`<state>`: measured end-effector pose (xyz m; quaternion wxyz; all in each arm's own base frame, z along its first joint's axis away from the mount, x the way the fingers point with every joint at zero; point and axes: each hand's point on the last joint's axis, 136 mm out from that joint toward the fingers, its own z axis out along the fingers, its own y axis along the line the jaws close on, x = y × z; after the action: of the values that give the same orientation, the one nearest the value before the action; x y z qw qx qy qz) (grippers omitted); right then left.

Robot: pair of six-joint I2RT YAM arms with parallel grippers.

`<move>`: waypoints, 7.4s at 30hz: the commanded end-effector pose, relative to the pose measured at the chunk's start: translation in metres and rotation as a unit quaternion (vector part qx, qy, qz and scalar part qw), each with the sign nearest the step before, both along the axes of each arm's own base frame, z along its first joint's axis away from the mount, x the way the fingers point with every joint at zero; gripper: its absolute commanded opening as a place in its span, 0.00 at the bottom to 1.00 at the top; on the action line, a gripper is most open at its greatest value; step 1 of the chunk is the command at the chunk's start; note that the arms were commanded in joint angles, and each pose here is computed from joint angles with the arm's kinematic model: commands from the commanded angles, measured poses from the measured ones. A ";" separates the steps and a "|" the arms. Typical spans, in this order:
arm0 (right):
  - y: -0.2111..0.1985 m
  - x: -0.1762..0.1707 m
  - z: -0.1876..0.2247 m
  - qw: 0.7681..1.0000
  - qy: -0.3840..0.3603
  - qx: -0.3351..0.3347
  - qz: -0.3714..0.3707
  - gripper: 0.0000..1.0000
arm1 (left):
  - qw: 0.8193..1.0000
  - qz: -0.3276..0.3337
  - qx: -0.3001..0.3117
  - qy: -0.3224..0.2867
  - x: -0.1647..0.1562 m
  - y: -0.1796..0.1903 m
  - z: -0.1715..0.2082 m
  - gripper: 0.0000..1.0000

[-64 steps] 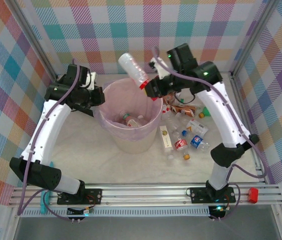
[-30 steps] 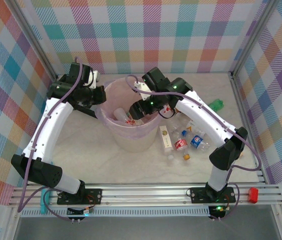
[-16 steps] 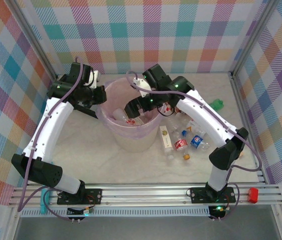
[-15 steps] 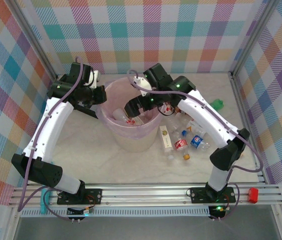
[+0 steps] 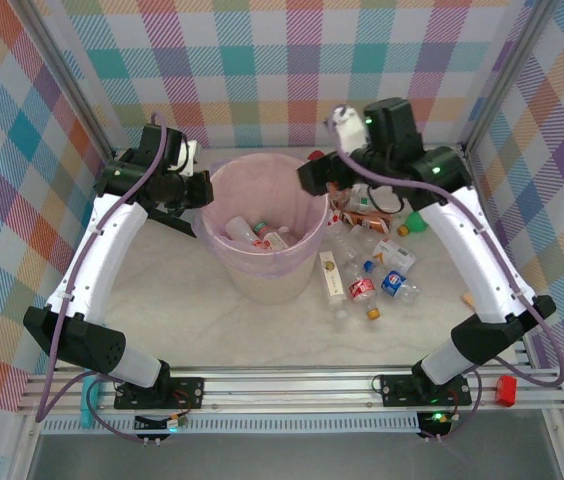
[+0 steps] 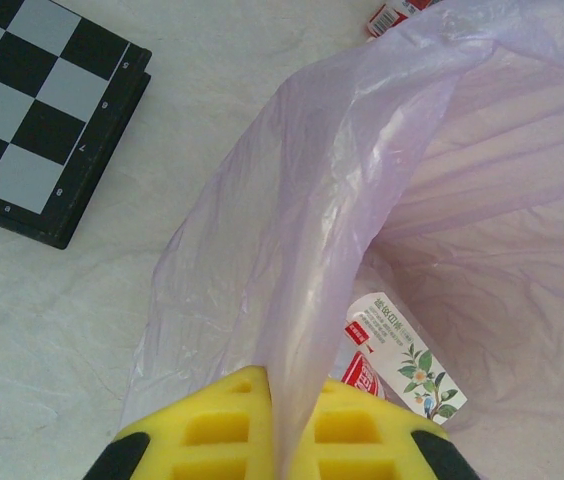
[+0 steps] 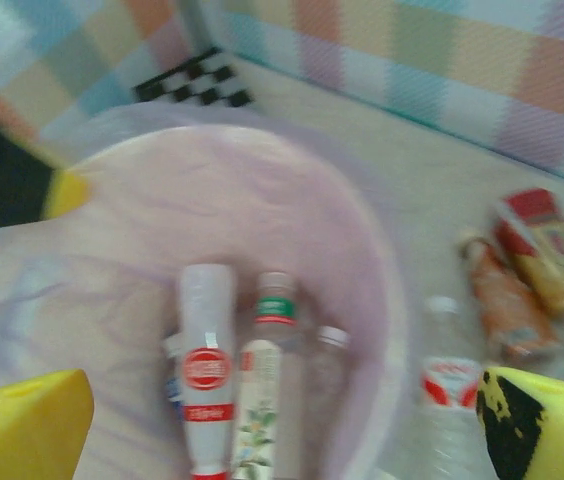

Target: Put the plastic bottles in the bin

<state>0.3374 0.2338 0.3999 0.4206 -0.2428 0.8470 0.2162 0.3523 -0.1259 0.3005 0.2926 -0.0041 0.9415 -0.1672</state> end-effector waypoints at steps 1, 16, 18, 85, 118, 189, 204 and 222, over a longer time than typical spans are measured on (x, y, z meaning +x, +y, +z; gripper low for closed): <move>-0.037 0.028 -0.010 0.998 -0.001 -0.009 -0.068 0.97 | 0.999 0.001 -0.027 -0.044 0.000 0.000 0.032 0.00; -0.044 0.181 -0.155 0.990 0.050 -0.093 -0.089 0.91 | 0.998 0.048 -0.028 -0.033 -0.011 0.047 0.032 0.00; -0.046 0.203 -0.179 0.988 0.057 -0.105 -0.101 0.92 | 0.998 0.051 -0.029 -0.033 -0.013 0.049 0.033 0.00; -0.067 0.233 -0.226 0.980 0.157 -0.030 -0.121 0.53 | 0.998 0.048 -0.032 -0.025 -0.016 0.049 0.023 0.00; 0.011 0.015 -0.010 0.994 0.099 -0.010 0.051 0.52 | 0.999 0.018 -0.039 -0.016 0.010 0.018 0.012 0.00; 0.056 -0.007 -0.036 0.993 0.080 -0.084 0.003 1.00 | 0.999 0.000 -0.039 -0.018 0.010 -0.001 0.010 0.00; -0.200 0.051 -0.163 0.891 0.242 -0.002 -0.385 0.99 | 0.999 -0.005 -0.041 -0.019 0.009 -0.002 0.009 0.00; -0.282 0.117 -0.310 0.801 0.336 0.056 -0.493 0.88 | 0.999 -0.001 -0.031 -0.019 0.004 0.002 0.007 0.00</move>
<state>0.4416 -0.0396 0.0878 0.1577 0.2981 0.9374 0.0871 0.3612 -0.1106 0.3014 0.3077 -0.0148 0.9370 -0.1648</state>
